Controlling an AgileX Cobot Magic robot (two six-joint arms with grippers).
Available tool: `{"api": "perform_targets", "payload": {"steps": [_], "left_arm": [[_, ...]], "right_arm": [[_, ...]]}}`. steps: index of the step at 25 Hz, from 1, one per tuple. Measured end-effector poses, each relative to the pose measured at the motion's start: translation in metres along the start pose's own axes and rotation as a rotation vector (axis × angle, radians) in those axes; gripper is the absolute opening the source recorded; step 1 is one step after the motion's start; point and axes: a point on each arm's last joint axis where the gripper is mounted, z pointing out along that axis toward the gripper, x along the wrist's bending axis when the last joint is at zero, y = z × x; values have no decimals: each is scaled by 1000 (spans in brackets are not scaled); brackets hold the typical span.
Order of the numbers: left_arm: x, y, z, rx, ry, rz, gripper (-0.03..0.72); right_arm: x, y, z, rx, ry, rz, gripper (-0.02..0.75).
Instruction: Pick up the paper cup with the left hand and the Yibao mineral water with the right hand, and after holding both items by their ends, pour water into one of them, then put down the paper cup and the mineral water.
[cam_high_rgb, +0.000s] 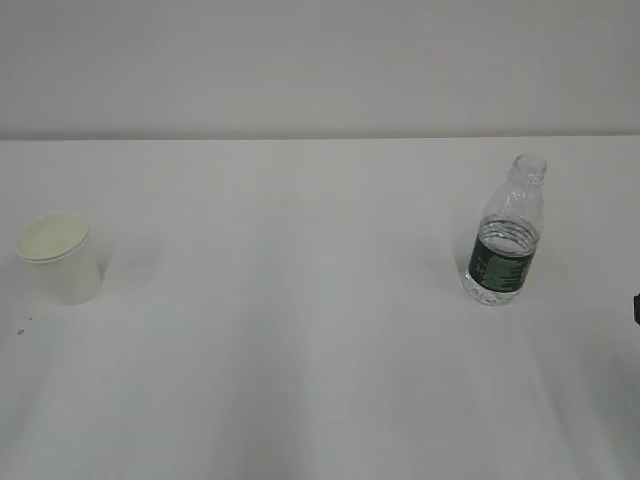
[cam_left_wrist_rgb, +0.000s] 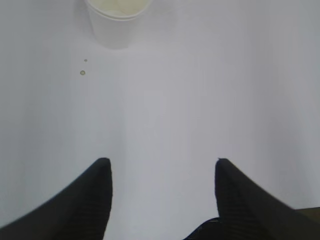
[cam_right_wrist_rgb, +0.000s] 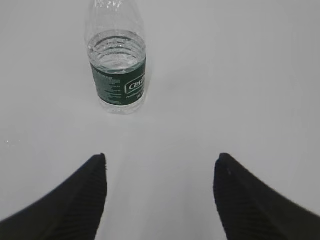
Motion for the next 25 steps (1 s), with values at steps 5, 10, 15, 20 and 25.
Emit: {"api": "perform_targets", "payload": {"steps": [5,10,15,20,25], "left_arm": [[2,1,9,40,7,-10,475],[4,3,20,82,16,-21,475],[4,4,21,82,17,-22,475],[4,4,22,83,16,-23,475],[4,4,22,84,17,-23,475]], "right_arm": [[-1,0,8,6,-6,0,507],[-2,2,18,-7,-17,-35,506],[-1,-1,22,-128,-29,-89,500],[5,-1,25,-199,22,-112,499],[8,-2,28,-192,63,-82,499]]}}
